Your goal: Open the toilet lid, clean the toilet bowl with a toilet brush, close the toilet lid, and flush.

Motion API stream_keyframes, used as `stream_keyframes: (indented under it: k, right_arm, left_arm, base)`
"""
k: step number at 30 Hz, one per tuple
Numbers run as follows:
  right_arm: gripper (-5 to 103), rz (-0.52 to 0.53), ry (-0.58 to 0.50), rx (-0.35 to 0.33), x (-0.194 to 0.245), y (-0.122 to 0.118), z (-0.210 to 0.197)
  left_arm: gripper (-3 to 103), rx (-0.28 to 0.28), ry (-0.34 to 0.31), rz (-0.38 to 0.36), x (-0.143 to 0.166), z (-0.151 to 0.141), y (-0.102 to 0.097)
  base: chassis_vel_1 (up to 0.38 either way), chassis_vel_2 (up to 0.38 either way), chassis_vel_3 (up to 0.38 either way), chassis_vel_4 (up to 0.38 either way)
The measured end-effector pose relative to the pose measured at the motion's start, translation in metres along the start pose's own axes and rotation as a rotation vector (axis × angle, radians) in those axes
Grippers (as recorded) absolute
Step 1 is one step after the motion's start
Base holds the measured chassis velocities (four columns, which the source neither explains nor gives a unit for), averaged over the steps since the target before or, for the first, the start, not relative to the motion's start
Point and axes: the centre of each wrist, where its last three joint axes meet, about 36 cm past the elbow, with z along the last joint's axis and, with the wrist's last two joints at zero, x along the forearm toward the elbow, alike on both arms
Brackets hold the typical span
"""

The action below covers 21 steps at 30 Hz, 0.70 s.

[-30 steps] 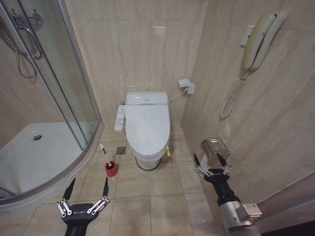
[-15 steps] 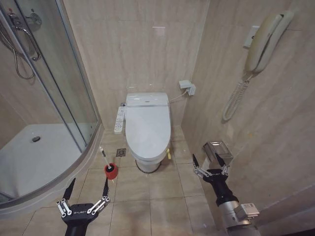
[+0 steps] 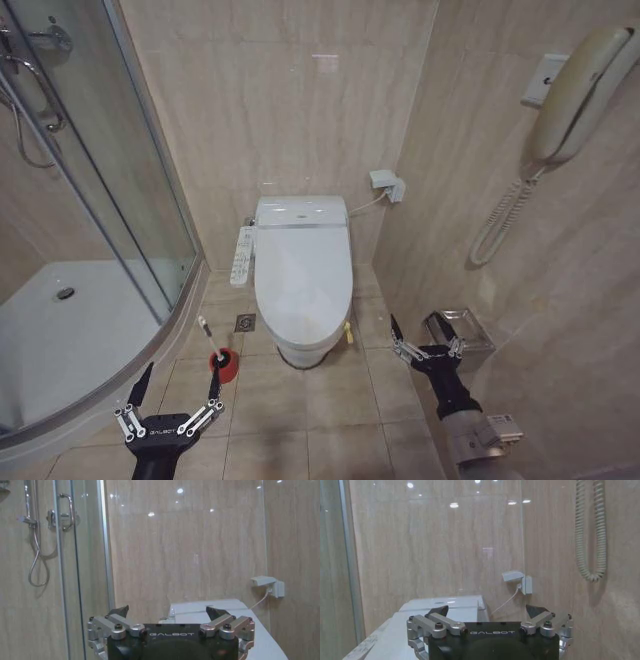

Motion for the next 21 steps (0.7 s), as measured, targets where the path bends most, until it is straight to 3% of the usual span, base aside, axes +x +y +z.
stream_keyframes:
  k: [21]
  right_arm:
    - [100,0.005,0.006,-0.003,-0.0009,-0.0002,0.0073]
  left_arm:
    - [100,0.000,0.000,0.000,0.0000,0.0000,0.0000]
  base:
    - [-0.130,0.133,0.130,-0.131]
